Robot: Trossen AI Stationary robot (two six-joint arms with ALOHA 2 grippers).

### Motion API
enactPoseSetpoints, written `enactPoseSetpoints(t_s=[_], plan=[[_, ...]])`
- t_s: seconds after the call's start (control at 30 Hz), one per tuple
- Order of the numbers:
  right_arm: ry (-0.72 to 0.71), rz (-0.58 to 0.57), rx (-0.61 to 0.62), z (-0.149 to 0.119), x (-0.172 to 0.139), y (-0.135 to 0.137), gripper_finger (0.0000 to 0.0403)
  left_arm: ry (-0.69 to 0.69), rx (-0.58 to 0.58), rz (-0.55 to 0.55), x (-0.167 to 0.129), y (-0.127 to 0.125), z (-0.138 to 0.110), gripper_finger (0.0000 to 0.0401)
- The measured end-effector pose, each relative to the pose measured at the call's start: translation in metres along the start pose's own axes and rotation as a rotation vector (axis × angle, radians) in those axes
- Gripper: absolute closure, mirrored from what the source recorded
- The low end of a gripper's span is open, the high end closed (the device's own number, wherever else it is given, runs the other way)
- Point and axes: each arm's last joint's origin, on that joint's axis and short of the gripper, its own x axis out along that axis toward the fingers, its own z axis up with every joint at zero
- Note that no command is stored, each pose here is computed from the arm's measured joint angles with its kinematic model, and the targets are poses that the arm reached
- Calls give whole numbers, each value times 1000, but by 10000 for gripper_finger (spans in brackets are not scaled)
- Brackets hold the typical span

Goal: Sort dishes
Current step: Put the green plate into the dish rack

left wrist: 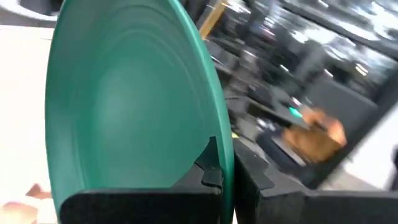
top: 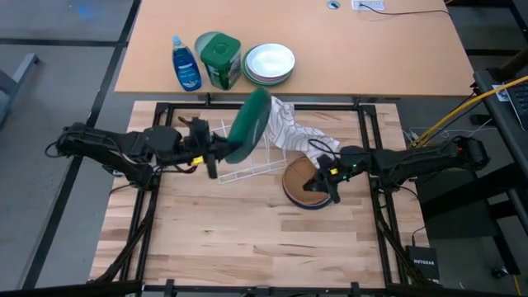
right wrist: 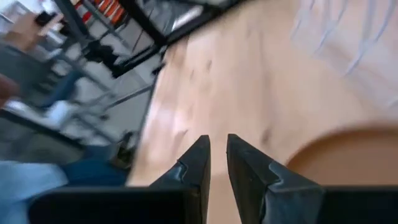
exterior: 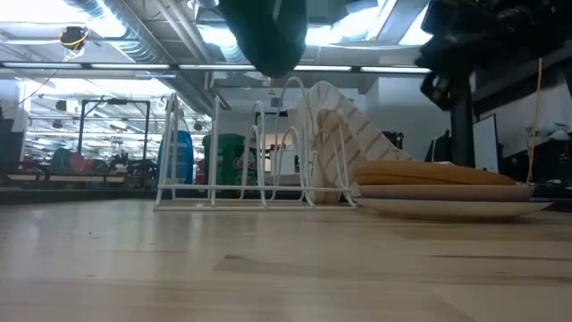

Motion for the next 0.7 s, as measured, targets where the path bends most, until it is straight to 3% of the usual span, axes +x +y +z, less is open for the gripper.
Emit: enactPoseSetpoints(t_s=[0.17, 0.33, 0.7], plan=[[-120, -154, -227, 7, -11, 2, 345, -114, -146, 24, 17, -1, 2, 401], [-155, -297, -346, 9, -13, -1, 345, -194, -218, 15, 40, -5, -5, 401], [-129, -325, -431, 8, -12, -3, 345, -255, -362, 270, 84, 20, -34, 401]])
